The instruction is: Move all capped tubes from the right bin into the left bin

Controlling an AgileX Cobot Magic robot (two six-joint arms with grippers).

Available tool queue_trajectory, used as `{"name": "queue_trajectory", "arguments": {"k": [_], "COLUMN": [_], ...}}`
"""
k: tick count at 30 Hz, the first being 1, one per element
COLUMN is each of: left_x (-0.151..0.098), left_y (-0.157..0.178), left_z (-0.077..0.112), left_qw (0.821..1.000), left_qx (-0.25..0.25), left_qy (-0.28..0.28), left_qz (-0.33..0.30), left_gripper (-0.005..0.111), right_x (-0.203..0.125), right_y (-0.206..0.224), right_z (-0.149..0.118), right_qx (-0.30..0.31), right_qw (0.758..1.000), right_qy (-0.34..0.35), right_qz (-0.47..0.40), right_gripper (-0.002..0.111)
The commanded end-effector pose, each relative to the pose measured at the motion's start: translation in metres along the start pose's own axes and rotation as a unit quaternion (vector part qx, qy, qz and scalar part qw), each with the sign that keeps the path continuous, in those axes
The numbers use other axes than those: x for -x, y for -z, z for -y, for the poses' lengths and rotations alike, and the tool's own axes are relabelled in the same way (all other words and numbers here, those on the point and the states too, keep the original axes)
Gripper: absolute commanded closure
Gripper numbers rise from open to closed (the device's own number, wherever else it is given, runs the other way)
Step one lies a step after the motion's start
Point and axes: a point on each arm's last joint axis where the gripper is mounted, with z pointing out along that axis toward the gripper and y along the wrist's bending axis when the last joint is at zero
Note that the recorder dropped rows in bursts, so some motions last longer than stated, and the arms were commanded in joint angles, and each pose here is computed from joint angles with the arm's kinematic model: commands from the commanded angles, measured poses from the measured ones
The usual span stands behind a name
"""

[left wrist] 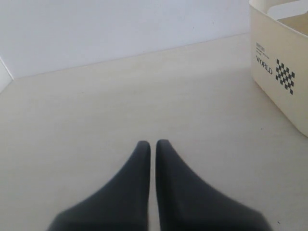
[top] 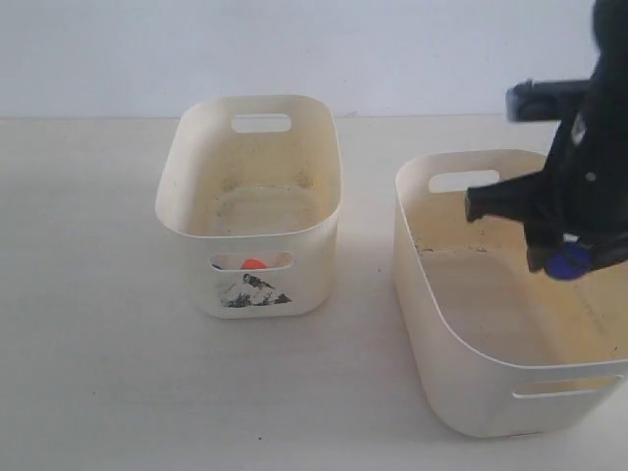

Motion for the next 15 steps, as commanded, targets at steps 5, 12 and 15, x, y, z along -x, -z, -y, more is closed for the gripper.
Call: {"name": "queue_trajectory", "arguments": {"k": [5, 12, 15], "left_x": [0.002, 0.002, 0.002], "left_y": [0.000, 0.000, 0.000], "left_z": [0.000, 0.000, 0.000], "left_qw": [1.000, 1.000, 1.000], "left_qx": [-0.001, -0.001, -0.001], "left_qy": [0.006, 0.006, 0.006], "left_qz": [0.004, 0.004, 0.004], "left_gripper": [0.102, 0.102, 0.102], "right_x": [-0.006, 0.007, 0.015], "right_y": [0.117, 0.104, 0.083], "right_z": [-0.009, -0.056, -0.081], "right_qx": [0.310, 0.341, 0.331], "right_qw": [0.895, 0.847, 0.845], "right_qy": [0.031, 0.140, 0.157], "right_qz": [0.319, 0.383, 0.389], "right_gripper": [0.107, 0.107, 0.107]}}
